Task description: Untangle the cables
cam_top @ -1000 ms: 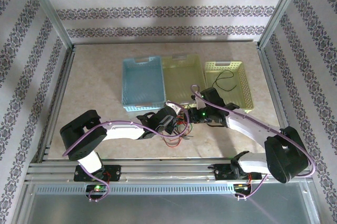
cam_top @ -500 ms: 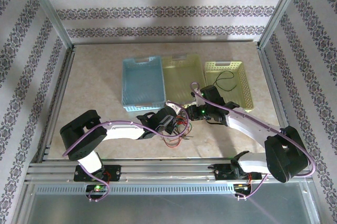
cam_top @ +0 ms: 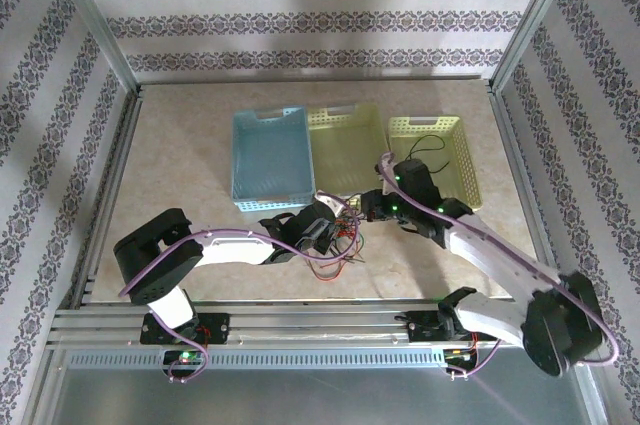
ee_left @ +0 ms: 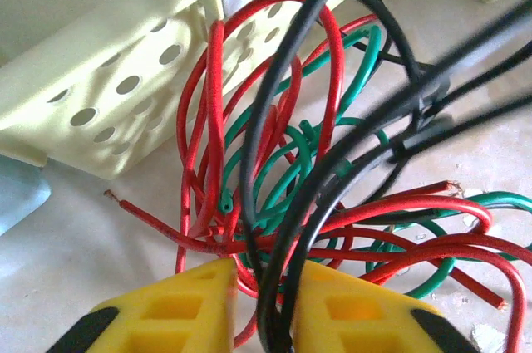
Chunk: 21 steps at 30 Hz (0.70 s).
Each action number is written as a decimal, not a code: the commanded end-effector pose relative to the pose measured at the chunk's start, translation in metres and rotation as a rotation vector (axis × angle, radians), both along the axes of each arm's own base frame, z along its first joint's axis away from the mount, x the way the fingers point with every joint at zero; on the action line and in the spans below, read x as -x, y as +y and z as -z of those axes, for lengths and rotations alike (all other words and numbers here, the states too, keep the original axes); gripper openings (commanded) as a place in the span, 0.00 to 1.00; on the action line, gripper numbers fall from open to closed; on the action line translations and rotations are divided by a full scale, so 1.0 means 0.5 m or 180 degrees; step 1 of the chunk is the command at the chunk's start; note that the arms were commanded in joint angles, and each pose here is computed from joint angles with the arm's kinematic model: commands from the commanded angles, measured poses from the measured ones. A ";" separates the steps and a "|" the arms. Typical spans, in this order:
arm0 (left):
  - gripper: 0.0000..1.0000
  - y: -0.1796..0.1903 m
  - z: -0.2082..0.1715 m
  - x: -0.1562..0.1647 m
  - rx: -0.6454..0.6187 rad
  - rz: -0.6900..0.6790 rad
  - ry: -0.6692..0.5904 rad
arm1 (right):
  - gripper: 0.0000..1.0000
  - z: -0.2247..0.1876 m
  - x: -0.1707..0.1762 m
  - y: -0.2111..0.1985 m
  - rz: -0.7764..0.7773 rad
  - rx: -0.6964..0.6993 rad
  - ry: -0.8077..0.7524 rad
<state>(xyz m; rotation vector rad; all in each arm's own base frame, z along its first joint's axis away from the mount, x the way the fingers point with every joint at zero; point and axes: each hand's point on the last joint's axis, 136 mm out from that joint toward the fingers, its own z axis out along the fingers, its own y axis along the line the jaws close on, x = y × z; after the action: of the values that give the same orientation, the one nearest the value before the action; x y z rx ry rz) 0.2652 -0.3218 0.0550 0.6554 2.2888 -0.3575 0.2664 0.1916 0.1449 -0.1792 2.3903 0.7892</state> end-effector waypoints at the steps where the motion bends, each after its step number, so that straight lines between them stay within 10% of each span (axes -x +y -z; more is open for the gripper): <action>1: 0.26 0.004 0.006 0.006 -0.0040 0.0005 -0.0009 | 0.00 -0.072 -0.028 -0.048 0.0423 -0.0049 -0.0391; 21: 0.11 0.022 0.044 0.009 -0.0214 -0.0062 0.0057 | 0.00 -0.351 -0.036 -0.333 0.2275 -0.0158 -0.1684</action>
<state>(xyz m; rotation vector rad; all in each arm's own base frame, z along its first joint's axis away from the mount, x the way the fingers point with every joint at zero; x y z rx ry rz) 0.2650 -0.3186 0.0451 0.6599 2.3066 -0.3302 0.2845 0.0474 0.3015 0.3469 1.8117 0.4744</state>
